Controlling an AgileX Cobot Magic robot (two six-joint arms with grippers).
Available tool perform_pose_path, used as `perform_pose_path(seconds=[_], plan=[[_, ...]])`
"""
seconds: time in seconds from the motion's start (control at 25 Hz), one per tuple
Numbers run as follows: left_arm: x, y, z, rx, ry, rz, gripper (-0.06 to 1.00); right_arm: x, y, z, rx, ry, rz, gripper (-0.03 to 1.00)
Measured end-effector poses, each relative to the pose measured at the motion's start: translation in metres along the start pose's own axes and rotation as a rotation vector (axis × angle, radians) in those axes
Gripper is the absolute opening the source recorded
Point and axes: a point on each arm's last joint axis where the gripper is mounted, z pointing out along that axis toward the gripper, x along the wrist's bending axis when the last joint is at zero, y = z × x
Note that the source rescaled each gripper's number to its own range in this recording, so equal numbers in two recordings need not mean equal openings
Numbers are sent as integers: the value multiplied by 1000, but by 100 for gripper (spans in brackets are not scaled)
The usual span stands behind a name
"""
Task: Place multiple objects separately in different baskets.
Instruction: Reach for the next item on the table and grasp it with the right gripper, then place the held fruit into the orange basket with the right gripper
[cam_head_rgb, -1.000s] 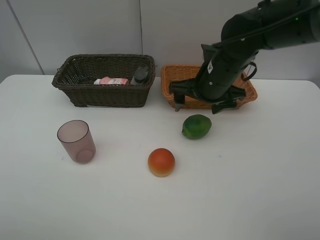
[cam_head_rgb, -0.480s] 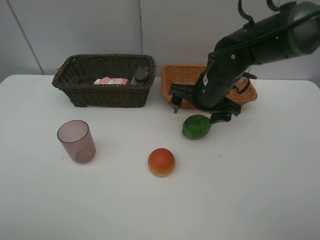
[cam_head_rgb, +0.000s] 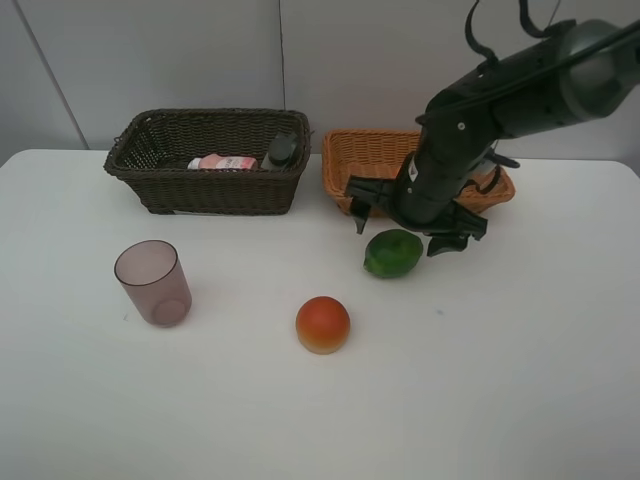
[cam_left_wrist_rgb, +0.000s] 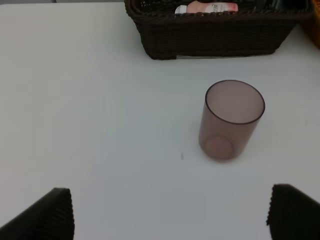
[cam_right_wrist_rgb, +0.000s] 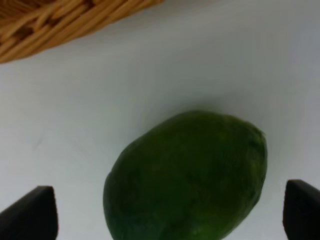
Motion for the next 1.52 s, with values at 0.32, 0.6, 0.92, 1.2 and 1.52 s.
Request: perform_pose_path(seconds=[0.32, 0.6, 0.92, 1.2, 1.52], plan=[[0, 0, 0, 0, 0, 0, 100, -1, -4, 18, 12, -26, 8, 97], [0, 0, 0, 0, 0, 0, 100, -1, -8, 36, 23, -35, -9, 97], [0, 0, 0, 0, 0, 0, 100, -1, -11, 45, 37, -46, -16, 97], [0, 0, 0, 0, 0, 0, 100, -2, -13, 49, 43, -56, -19, 67], [0, 0, 0, 0, 0, 0, 100, -2, -13, 49, 44, -55, -18, 67]])
